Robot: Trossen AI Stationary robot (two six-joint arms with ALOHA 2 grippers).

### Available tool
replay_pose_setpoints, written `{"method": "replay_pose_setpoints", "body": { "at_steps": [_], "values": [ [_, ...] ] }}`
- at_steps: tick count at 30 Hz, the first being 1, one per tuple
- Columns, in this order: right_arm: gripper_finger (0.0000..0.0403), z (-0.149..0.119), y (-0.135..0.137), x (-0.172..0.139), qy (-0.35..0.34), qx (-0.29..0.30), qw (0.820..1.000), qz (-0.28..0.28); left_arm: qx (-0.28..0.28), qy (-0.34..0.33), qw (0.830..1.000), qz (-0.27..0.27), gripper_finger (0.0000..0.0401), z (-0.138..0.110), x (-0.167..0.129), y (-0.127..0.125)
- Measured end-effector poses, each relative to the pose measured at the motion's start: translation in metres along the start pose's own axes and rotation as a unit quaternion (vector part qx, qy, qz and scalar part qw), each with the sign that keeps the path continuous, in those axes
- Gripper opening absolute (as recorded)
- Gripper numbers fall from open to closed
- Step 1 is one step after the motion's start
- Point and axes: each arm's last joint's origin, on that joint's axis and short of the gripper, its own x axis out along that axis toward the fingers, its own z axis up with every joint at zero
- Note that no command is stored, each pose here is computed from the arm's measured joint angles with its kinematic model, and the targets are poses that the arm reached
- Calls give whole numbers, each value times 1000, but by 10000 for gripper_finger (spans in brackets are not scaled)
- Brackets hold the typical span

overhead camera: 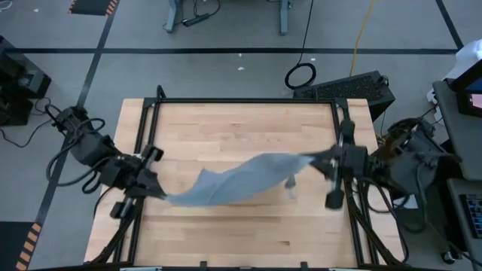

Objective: Roll towel
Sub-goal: Roll the gray towel

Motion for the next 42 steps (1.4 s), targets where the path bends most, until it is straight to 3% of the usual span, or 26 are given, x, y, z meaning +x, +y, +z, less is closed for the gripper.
{"method": "replay_pose_setpoints", "body": {
  "at_steps": [2, 5, 9, 12, 17, 21, 27, 33, 39, 42],
  "values": [
    [0, -1, 9, -2, -2, 11, 1000, 12, 14, -8, 1000, 19, 1, 6, 4, -1],
    [0, -2, 15, -6, -2, 14, 1000, 23, 38, 5, 995, 97, 1, 20, 6, 5],
    [0, -13, 10, -3, 28, -24, 999, -11, 70, 65, 972, 212, 1, 27, 5, 17],
    [0, -28, -2, 7, 86, -53, 994, -33, 68, 130, 945, 294, 1, 20, 0, 30],
    [0, -68, -17, 35, 187, -80, 974, -101, 17, 260, 894, 366, 1, -15, -20, 54],
    [0, -109, -30, 60, 248, -125, 947, -160, -4, 357, 834, 421, 1, -48, -36, 68],
    [0, -186, -59, 95, 327, -176, 895, -247, 0, 423, 771, 475, 1, -94, -48, 84],
    [0, -259, -84, 122, 359, -170, 871, -287, -25, 439, 758, 482, 1, -141, -56, 93],
    [0, -299, -90, 135, 351, -104, 893, -262, -30, 445, 737, 507, 1, -164, -66, 100],
    [0, -313, -92, 139, 337, -84, 905, -245, -45, 447, 744, 494, 1, -172, -68, 101]
  ]
}}
